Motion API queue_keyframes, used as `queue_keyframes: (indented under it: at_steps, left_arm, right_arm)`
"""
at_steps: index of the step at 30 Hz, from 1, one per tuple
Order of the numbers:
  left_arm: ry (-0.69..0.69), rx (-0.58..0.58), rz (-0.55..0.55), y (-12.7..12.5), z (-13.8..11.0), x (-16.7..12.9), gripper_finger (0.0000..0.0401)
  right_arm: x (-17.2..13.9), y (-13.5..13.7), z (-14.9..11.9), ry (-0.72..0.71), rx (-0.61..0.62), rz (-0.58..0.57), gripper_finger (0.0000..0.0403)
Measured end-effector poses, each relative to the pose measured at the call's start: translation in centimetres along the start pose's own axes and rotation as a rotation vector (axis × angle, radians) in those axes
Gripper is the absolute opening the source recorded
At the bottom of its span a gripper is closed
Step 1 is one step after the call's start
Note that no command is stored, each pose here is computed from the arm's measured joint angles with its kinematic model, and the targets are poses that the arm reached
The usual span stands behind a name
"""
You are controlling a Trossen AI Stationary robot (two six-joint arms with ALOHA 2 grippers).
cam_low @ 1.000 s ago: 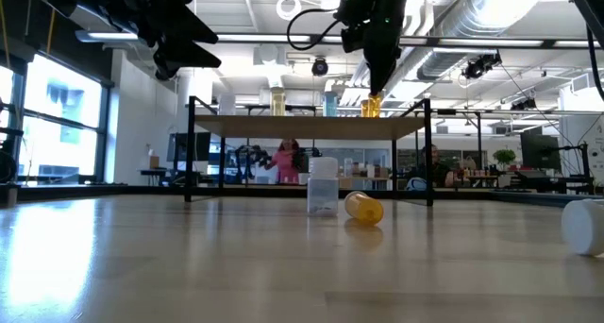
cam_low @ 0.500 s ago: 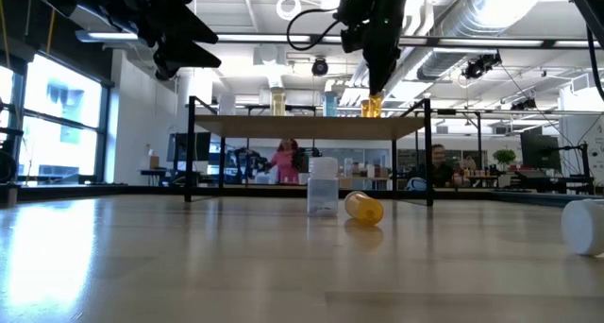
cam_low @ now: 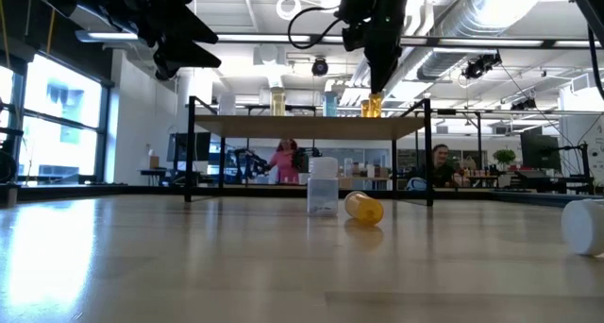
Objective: Pick and place medicine bottles onto shelf by color
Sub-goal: Put the transparent pill bottle on the shelf aligned with the other transparent pill bottles
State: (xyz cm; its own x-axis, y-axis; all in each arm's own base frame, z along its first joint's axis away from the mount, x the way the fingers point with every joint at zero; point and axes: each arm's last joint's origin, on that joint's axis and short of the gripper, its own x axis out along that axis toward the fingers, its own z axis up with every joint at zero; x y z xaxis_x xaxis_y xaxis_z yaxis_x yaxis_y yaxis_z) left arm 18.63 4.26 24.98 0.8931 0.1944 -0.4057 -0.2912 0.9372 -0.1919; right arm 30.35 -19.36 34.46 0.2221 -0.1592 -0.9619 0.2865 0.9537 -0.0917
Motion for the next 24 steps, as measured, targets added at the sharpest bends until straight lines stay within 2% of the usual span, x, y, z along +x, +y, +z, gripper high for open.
queue_keyframes:
  at_steps: [5,18,24]
  left_arm:
    - [0.0,0.0,0.0,0.0,0.0,0.0,0.0243]
    - [-0.001,0.0,0.0,0.0,0.0,0.0,0.0243]
    - [-0.001,0.0,0.0,0.0,0.0,0.0,0.0243]
  right_arm:
    - [-0.7,0.1,-0.3,-0.011,0.004,-0.003,0.0161]
    - [-5.7,0.7,-2.5,-0.139,0.027,-0.03,0.0161]
    - [-7.1,1.2,-3.9,-0.174,0.025,-0.006,0.0161]
